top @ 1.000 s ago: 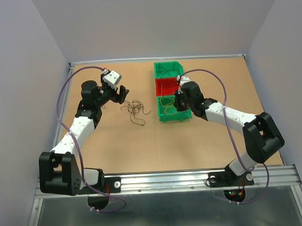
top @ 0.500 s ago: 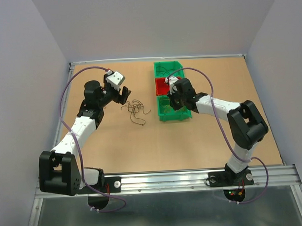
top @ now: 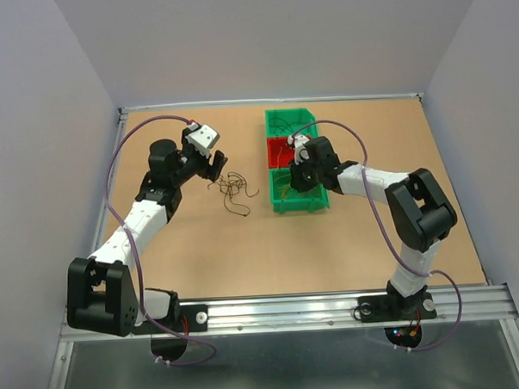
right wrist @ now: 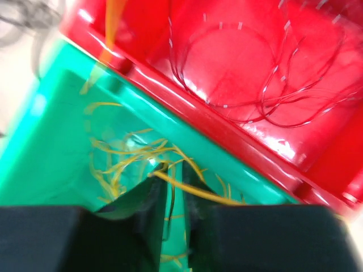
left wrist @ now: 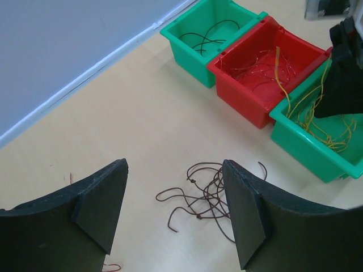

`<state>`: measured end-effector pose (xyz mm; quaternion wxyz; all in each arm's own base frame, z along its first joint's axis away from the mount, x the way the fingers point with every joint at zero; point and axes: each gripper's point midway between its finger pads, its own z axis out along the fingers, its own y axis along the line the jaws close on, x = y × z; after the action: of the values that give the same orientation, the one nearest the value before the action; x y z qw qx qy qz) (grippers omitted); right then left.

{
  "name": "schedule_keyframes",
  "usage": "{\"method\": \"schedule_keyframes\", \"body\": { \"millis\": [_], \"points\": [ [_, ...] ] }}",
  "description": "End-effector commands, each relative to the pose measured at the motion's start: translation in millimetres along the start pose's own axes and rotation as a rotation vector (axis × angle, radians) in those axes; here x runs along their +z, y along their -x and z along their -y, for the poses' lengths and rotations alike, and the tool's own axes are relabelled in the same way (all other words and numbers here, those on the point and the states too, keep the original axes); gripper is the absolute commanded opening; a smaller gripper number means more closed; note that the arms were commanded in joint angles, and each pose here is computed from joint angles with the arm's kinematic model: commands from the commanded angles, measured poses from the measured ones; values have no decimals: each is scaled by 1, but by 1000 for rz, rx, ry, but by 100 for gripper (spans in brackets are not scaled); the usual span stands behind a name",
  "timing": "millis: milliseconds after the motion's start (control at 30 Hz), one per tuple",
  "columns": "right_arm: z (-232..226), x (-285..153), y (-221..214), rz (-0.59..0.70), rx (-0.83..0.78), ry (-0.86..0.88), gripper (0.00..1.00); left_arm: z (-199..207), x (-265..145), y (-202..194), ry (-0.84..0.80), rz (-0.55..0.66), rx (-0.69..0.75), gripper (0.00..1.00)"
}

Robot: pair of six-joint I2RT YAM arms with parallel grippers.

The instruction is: Untangle the cables

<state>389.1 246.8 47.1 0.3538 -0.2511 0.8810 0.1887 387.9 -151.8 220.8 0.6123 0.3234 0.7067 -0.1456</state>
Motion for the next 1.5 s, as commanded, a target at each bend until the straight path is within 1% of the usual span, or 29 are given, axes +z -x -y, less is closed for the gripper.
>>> {"method": "schedule_keyframes", "body": {
  "millis": [0,33,167,200,333,500,567,633,667,767,800,833,867,900,1000,1033,1167,1233,1267,1367,1400,1467],
  "points": [
    [-16,-39,60,174,20,26,27,1,1,3,4,15,27,79],
    [-17,-44,65,189,23,25,32,1,1,3,4,15,29,79],
    [-15,-60,63,171,58,-12,39,2,1,3,2,13,32,79],
    [-17,-66,63,176,60,-12,43,3,1,3,0,12,32,79],
    [-17,-84,69,213,72,-32,52,4,2,2,-2,10,34,79],
    [-12,-94,79,250,81,-71,54,6,3,2,-6,7,41,79],
    [-12,-92,80,248,74,-71,52,8,5,0,-8,0,41,79],
    [-8,-88,76,236,72,-83,45,9,5,0,-10,-3,45,79],
    [-5,-83,74,224,67,-97,44,10,5,1,-11,-1,44,79],
    [0,-74,67,204,67,-111,45,13,6,1,-20,-2,46,79],
    [0,-73,65,201,66,-110,45,13,5,1,-19,-1,50,79],
    [0,-70,63,199,63,-106,48,13,6,1,-19,-1,51,79],
    [-2,-69,62,201,63,-95,49,13,6,1,-19,-1,54,79],
    [-3,-67,61,211,59,-88,42,15,7,1,-22,-3,55,79],
    [-10,-62,60,226,32,-36,14,17,8,-1,-28,-8,58,79],
    [-12,-60,56,219,27,-24,1,18,9,-1,-30,-11,59,79],
    [-26,-46,43,180,-12,40,0,22,13,-5,-33,-25,67,79],
    [-37,-35,31,140,-45,72,0,22,13,-6,-31,-29,73,79],
    [-38,-24,21,98,-78,80,1,23,13,-5,-32,-29,76,79],
    [-38,-5,5,31,-91,80,1,26,14,-6,-36,-33,82,79],
    [-35,-3,1,-5,-91,70,1,26,14,-7,-32,-34,81,79],
    [-30,4,-5,-35,-97,51,1,27,14,-7,-31,-36,85,79]
  ]
}}
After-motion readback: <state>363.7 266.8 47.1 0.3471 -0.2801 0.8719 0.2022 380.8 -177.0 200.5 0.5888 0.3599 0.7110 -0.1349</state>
